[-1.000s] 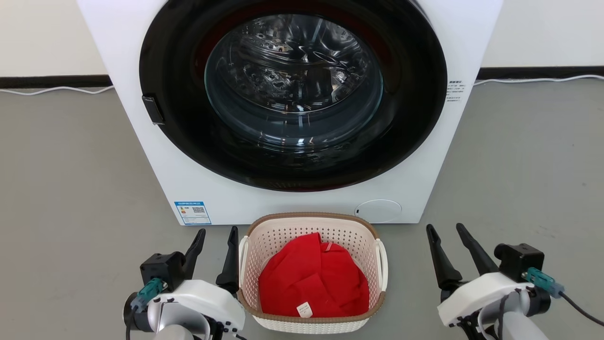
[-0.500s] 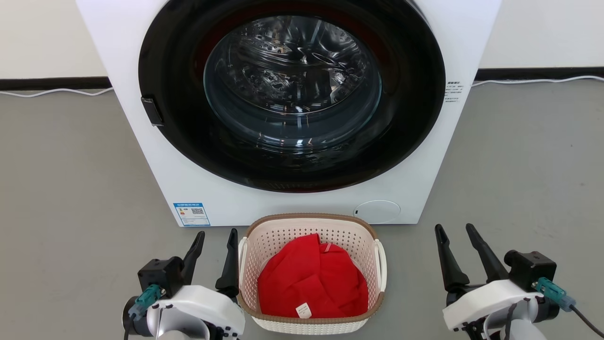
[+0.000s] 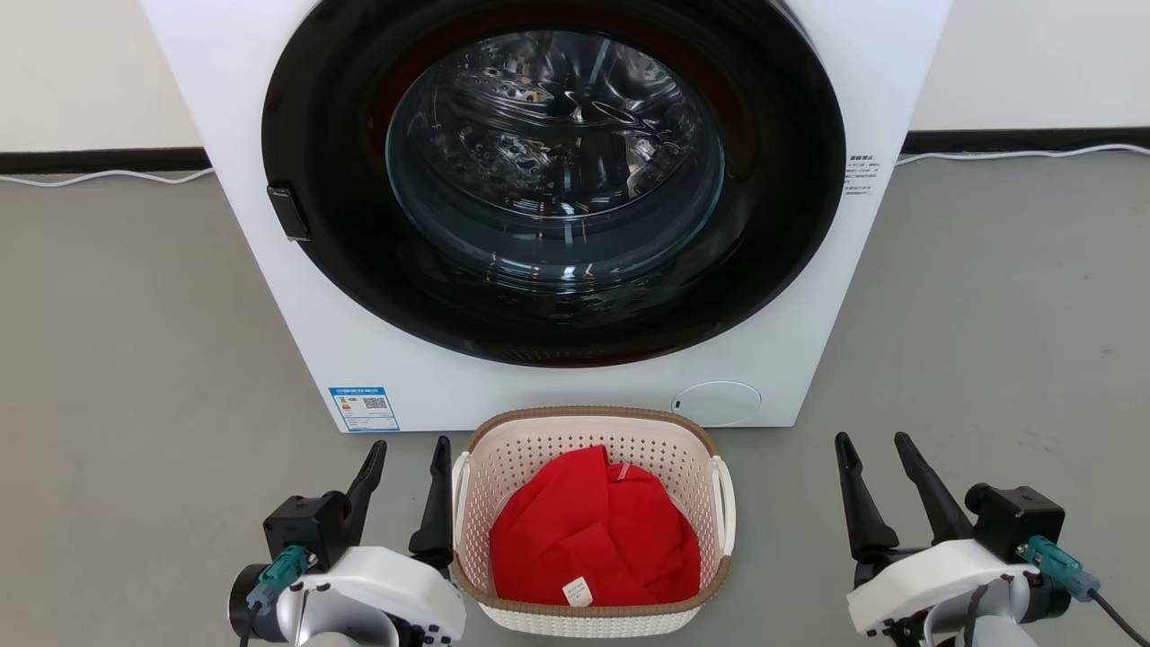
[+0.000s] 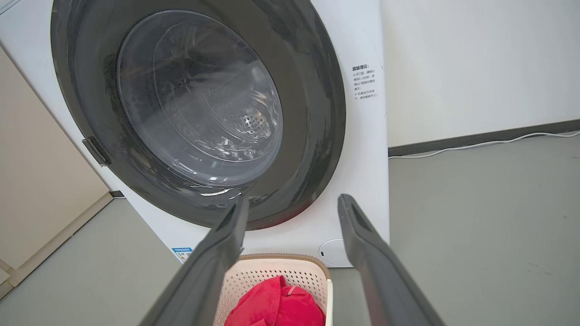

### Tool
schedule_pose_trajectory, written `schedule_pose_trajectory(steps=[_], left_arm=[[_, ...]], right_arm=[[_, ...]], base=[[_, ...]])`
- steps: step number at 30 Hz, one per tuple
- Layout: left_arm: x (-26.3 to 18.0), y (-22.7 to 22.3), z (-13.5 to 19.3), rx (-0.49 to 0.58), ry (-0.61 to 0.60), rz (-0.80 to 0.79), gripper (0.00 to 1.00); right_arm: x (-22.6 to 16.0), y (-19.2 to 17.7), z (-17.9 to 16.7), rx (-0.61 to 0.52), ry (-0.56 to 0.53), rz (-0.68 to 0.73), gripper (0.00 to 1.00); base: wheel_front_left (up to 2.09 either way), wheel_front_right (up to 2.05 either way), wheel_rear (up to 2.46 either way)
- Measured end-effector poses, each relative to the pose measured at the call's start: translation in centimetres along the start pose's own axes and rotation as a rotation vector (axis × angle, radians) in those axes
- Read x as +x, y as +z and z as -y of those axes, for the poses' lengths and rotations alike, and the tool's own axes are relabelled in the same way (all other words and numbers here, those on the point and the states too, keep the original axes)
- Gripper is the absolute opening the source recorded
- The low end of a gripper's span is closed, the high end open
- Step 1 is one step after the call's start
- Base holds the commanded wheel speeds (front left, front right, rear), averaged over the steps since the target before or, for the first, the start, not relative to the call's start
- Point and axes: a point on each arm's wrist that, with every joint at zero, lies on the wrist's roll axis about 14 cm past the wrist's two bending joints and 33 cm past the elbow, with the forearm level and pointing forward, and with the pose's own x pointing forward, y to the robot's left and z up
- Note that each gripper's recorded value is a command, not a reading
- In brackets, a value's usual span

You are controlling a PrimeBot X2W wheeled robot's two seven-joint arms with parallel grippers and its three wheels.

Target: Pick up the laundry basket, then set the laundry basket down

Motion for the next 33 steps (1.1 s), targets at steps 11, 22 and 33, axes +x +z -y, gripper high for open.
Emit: schedule_pose_trajectory(steps=[11,22,33], left_arm=[[0.02,-0.02,-0.12,-0.002,0.005,0.000,1.00],[-0.08,0.12,-0.19,-0.003,0.008,0.003,1.00],[-0.09,-0.17,-0.44,-0.004,0.016,-0.005,1.00]], right_arm=[[0.02,-0.03,0.02,0.002,-0.002,0.000,1.00],[-0.11,0.28,-0.09,0.005,0.000,0.009,1.00],[-0.08,0.13,-0.26,0.013,0.002,0.006,1.00]], base=[[0.00,0.00,0.00],[0.00,0.00,0.00],[0.00,0.00,0.00]])
